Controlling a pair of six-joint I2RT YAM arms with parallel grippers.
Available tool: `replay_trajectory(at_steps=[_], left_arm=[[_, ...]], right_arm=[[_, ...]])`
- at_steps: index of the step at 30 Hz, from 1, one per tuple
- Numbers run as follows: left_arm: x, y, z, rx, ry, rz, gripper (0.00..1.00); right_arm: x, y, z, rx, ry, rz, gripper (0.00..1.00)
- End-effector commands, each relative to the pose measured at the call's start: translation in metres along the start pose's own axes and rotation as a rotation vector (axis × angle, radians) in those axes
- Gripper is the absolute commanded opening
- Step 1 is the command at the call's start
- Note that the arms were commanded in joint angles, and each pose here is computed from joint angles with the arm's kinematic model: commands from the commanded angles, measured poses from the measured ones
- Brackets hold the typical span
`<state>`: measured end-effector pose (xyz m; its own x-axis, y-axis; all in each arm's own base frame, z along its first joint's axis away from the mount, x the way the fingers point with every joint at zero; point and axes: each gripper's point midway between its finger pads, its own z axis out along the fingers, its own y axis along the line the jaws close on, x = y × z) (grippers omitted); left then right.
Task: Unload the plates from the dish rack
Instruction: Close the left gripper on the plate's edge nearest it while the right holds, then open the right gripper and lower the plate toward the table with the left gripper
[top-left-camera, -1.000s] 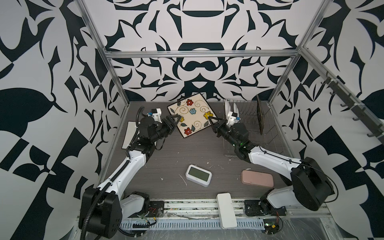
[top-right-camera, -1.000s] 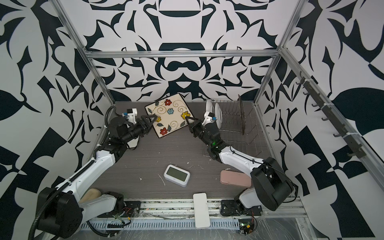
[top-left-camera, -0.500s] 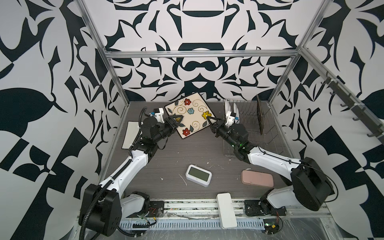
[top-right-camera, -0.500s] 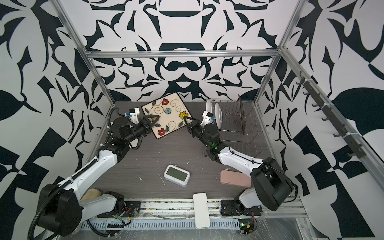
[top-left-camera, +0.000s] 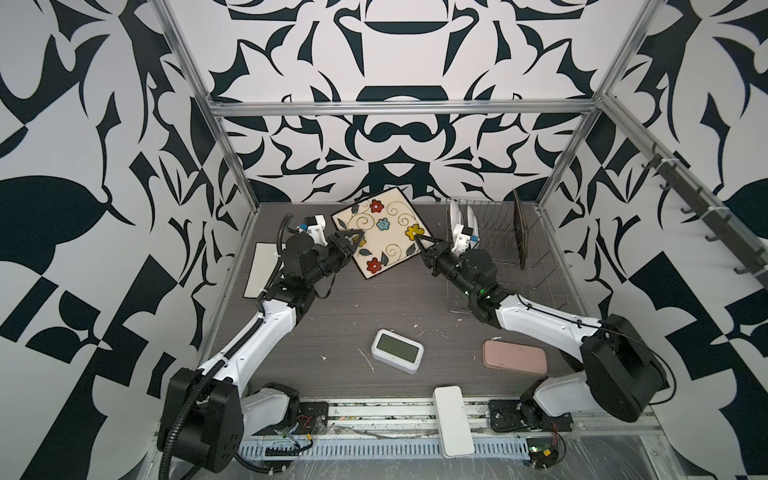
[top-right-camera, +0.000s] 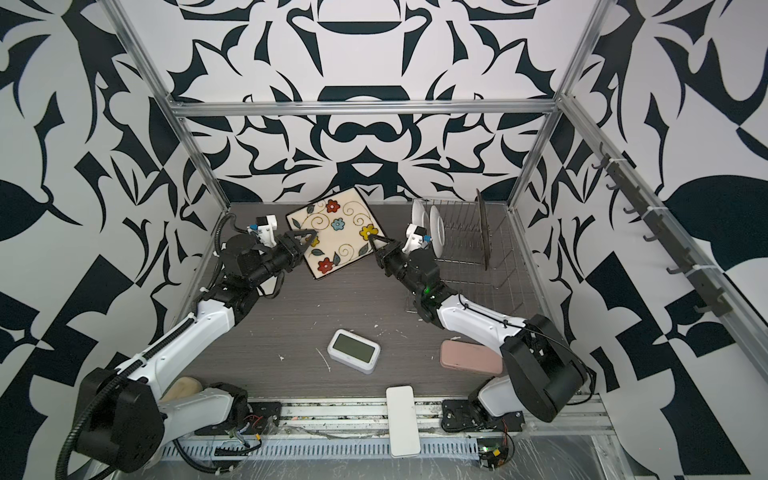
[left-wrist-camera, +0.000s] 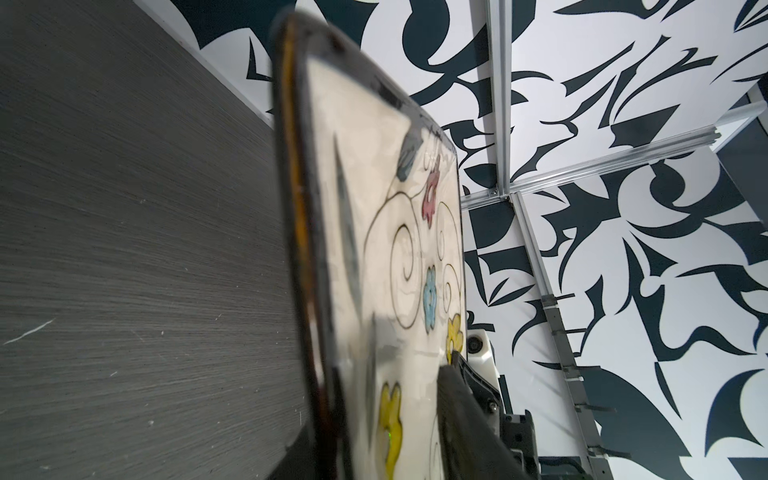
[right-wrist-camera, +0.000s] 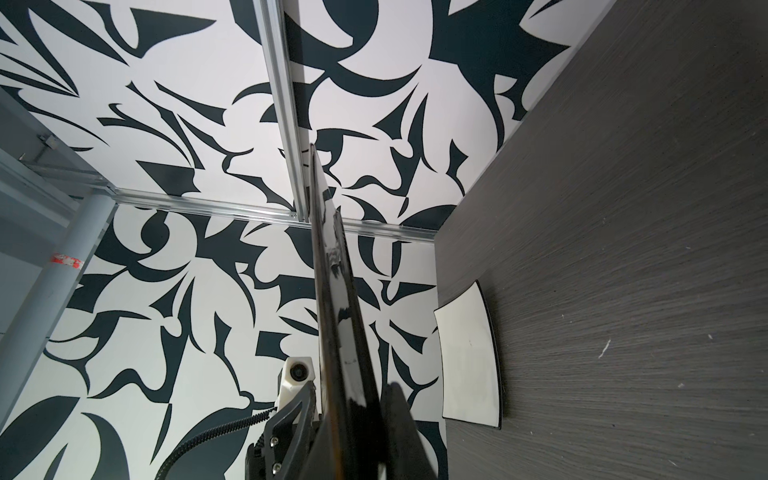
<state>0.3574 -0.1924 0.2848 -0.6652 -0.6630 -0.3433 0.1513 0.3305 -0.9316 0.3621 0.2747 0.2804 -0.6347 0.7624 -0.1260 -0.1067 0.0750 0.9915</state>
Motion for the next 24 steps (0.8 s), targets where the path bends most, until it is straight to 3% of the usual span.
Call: replay_trajectory(at_steps=[1,11,15,19,22,24], left_arm=[[-0.005,-0.013,-0.004,0.029,-0.016,0.019,0.32],[-0.003,-0.010,-0.006,0.023,-0.014,0.014,0.19],[-0.002,-0.007,-0.009,0.003,-0.011,0.008,0.02],[-0.004,-0.004,-0.015,-0.001,-0.024,-0.002,0.00],[-0.009,-0.002,-0.020,-0.011,-0.049,-0.012,0.00],[-0.015,-0.002,-0.023,-0.011,-0.070,-0.014,0.00]], right_arm=[[-0.008,0.137,-0.034,-0.460,-0.011,0.027,0.00],[0.000,0.138,-0.029,-0.449,0.038,0.010,0.00],[0.006,0.136,-0.025,-0.418,0.069,-0.004,0.00],[0.006,0.128,-0.024,-0.392,0.070,-0.002,0.00],[0.007,0.125,-0.023,-0.387,0.072,-0.003,0.13],[0.007,0.123,-0.023,-0.380,0.072,0.001,0.33]])
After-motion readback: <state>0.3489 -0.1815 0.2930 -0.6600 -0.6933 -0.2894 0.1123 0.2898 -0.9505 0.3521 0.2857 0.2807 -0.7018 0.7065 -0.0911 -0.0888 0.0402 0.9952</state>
